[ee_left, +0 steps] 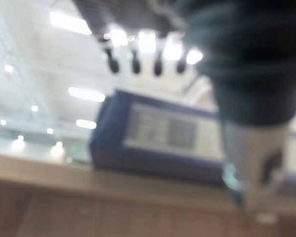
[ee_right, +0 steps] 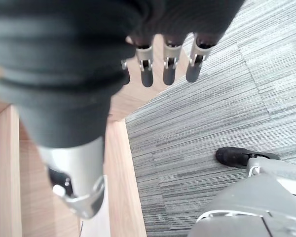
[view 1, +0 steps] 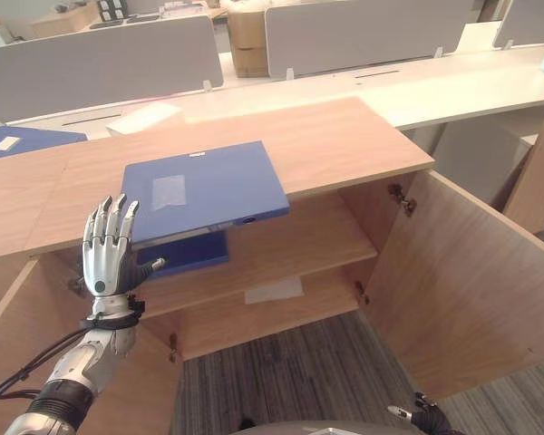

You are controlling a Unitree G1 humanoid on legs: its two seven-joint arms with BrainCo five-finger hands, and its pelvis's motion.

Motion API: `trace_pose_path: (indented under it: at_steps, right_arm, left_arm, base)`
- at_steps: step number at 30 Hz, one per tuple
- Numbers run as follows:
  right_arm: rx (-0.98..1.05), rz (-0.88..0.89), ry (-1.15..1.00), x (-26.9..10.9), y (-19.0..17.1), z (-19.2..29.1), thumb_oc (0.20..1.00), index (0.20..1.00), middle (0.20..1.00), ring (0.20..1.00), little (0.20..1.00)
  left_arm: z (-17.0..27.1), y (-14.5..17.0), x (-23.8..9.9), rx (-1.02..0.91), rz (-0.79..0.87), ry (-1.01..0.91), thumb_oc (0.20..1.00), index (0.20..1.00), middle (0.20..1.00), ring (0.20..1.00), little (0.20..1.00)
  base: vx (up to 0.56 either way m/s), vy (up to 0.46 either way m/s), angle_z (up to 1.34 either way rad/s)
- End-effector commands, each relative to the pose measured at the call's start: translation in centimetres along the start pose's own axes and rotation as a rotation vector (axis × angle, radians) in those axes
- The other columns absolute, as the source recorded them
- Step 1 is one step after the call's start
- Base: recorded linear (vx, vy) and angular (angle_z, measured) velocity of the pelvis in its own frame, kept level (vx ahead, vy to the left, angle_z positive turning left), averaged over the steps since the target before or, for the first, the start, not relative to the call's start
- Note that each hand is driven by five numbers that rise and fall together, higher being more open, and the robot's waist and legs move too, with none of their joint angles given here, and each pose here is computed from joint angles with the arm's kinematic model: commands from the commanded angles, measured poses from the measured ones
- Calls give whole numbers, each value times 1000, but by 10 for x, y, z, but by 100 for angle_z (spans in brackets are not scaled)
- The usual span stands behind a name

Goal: Put the empty folder in the office cabinet

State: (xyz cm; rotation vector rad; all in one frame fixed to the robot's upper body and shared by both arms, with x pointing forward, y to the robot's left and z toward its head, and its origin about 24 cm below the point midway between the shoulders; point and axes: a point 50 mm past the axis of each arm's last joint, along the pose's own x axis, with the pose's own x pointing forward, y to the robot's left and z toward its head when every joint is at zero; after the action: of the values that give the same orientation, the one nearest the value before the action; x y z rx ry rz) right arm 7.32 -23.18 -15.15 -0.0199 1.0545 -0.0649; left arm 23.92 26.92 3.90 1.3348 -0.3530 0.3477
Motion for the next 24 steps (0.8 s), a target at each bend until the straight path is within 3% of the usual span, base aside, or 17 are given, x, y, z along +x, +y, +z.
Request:
trace_pose_path:
  at_steps: [1,10,23,24]
  right_arm:
    - [-3,2,-92,8,-3,30,1000,1000,1000,1000,1000]
    - [-25,8,-80,8,-6,29,1000,1000,1000,1000,1000]
    - [-49,3,-61,4,-18,25,1000,1000,1000,1000,1000]
    - [-49,2,-60,4,-19,25,1000,1000,1000,1000,1000]
  left_arm:
    - [2,11,44,55,110,-50,1000,1000,1000,1000,1000]
    - [-3,-4,50,92,81,13,1000,1000,1000,1000,1000]
    - [-25,-2,66,150,35,102,1000,1000,1000,1000,1000]
    - [-26,-2,67,147,23,107,771,771,771,771,771]
  base:
    - [26,26,-13]
    - [20,37,-7]
    - [32,45,-6]
    - [0,0,0]
